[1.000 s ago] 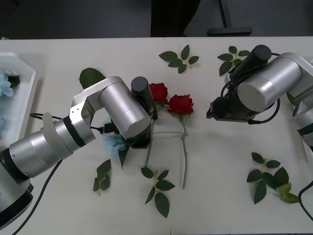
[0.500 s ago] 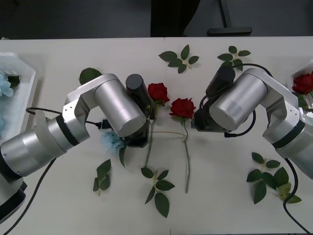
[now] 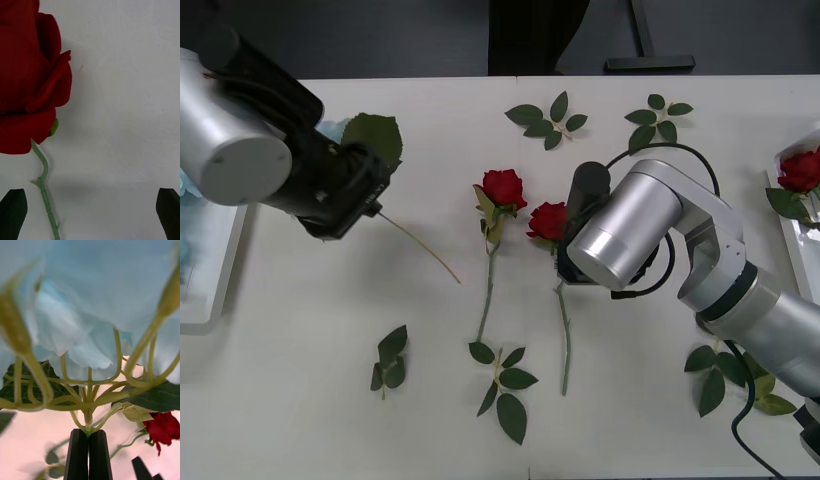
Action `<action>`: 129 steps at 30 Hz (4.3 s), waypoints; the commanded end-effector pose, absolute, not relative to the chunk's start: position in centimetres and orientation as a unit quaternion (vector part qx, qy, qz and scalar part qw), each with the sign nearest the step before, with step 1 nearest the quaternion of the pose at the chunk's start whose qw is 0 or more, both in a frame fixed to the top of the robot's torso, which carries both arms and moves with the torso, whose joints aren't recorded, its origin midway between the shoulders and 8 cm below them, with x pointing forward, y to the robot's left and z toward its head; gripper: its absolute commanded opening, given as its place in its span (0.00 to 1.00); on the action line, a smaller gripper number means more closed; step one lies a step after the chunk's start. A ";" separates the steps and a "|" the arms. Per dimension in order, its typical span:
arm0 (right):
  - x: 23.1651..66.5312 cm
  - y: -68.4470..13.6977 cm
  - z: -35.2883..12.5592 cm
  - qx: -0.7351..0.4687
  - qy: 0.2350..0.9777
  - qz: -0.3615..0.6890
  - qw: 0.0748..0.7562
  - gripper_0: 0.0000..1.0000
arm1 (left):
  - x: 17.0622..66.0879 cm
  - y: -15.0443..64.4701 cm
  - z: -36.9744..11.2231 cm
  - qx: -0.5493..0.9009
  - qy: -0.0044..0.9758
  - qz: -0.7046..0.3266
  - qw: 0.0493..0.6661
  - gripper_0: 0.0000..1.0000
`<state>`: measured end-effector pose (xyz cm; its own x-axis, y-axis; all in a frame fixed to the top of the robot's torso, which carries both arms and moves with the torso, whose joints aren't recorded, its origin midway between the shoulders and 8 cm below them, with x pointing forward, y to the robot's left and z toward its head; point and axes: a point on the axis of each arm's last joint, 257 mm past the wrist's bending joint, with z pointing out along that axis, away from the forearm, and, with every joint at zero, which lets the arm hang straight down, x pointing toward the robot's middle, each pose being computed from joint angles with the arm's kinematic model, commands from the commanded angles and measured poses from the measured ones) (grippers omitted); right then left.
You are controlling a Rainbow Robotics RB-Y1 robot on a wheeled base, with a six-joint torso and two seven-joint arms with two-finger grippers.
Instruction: Place the red flowers into the right box and the blue flowers into the left box. If a person shows an open palm, hand one flower to the person first, then continue sorting.
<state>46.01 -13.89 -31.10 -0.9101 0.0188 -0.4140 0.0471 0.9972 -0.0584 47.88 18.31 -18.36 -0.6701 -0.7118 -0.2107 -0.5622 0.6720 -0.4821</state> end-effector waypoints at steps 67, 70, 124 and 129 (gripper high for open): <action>51.8 -11.7 -27.7 0.074 0.973 -0.005 0.217 0.00 | 37.3 70.2 -14.4 0.407 0.825 0.374 0.115 1.00; 52.8 -15.9 -24.5 0.065 0.974 -0.004 0.217 0.00 | 37.4 69.9 -14.5 0.406 0.827 0.369 0.120 1.00; 55.4 -63.0 -20.9 -0.099 0.899 -0.372 0.209 0.46 | 49.6 15.6 -23.8 0.167 0.899 -0.058 0.402 1.00; 55.4 -63.1 -20.9 -0.099 0.900 -0.368 0.212 0.87 | 49.2 12.3 -24.9 0.175 0.901 -0.017 0.396 1.00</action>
<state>53.39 -64.40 -22.60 -0.9109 -0.3165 -0.2647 -0.0359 0.6998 -0.7134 48.75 16.61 -26.52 -0.6258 0.3541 -0.6950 0.3566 0.9223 0.1488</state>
